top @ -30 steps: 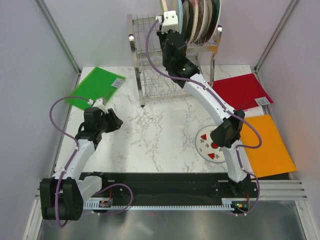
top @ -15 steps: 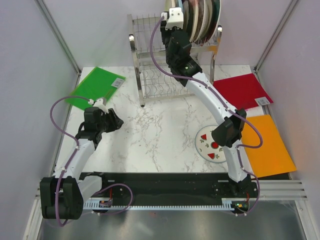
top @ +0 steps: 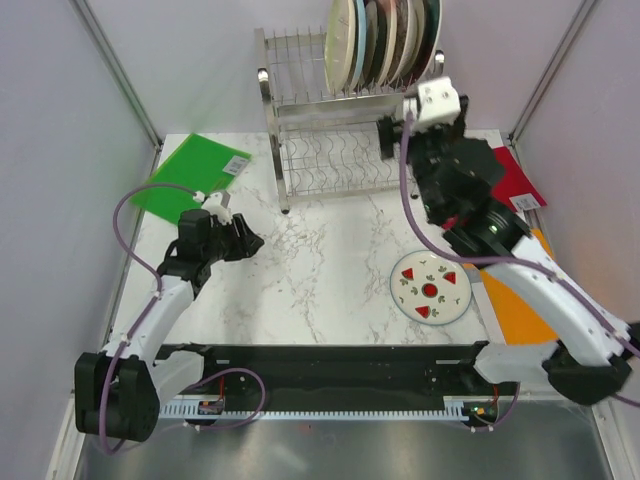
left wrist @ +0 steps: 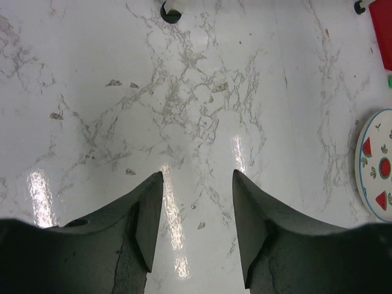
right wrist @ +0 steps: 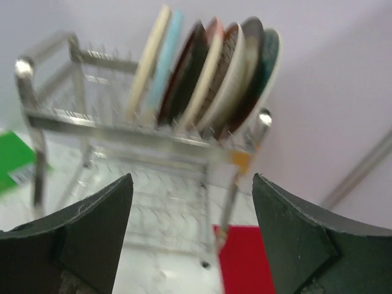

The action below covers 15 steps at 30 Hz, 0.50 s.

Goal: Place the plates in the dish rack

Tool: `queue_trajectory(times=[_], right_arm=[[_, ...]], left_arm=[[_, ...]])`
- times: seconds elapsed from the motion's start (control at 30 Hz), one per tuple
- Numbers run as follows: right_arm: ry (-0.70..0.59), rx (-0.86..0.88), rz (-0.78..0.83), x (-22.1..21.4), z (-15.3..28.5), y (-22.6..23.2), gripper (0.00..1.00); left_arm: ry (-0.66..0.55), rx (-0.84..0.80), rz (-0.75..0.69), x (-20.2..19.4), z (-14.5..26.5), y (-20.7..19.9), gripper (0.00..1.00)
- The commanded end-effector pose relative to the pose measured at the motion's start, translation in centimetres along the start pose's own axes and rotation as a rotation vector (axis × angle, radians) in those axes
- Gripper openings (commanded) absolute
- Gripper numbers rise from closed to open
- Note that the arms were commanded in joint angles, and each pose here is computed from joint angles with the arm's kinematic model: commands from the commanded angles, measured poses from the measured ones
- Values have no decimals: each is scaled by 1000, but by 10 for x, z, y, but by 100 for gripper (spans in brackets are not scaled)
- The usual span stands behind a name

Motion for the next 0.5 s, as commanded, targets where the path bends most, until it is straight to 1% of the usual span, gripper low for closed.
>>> queue_trajectory(times=[0.0,0.03,0.07,0.1,0.13,0.17,0.23,0.27,0.3,0.33,0.37,0.4,0.43,0.47], right_arm=[[408,260,517,-110,50,-18,86],[562,319,591,-134,68,-24,85],[672,351,590,-153,72,-32,84],[772,389,566,-168,76,-37,82],[861,423,518,-181,79,-42,72],[997,494,432,-199,84,-49,69],[1095,594,386,-221,97,-50,68],[1107,657,395,-227,102,-50,69],[1146,734,376,-239,113,-47,69],[1174,774,379,-245,120,-47,65],[1203,792,383,-252,126,-48,58],[1244,848,384,-265,137,-47,54],[1266,886,394,-272,143,-48,45],[1280,919,410,-275,143,-48,43]], left_arm=[[-105,-23,-55,17,10,-7,55],[-105,-24,-59,17,11,-7,55],[-103,-24,-58,16,12,-7,55],[-101,-25,-56,15,13,-7,55],[-101,-27,-51,15,14,-8,54],[-95,-33,-49,13,15,-8,54],[-95,-38,-47,11,17,-9,54],[-92,-37,-47,10,18,-9,54],[-86,-33,-48,8,18,-8,54],[-84,-31,-50,7,18,-7,54],[-77,-28,-48,6,18,-7,53],[-74,-27,-50,6,18,-7,54],[-72,-25,-48,5,18,-6,53],[-73,-26,-49,6,18,-6,53]])
Point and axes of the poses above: each gripper's point midway between its finger pads, its own z axis back along the fingers, its own y axis along the line the jaws close on, x = y × z, the point moved 10 cm from there along z, back along the fingers
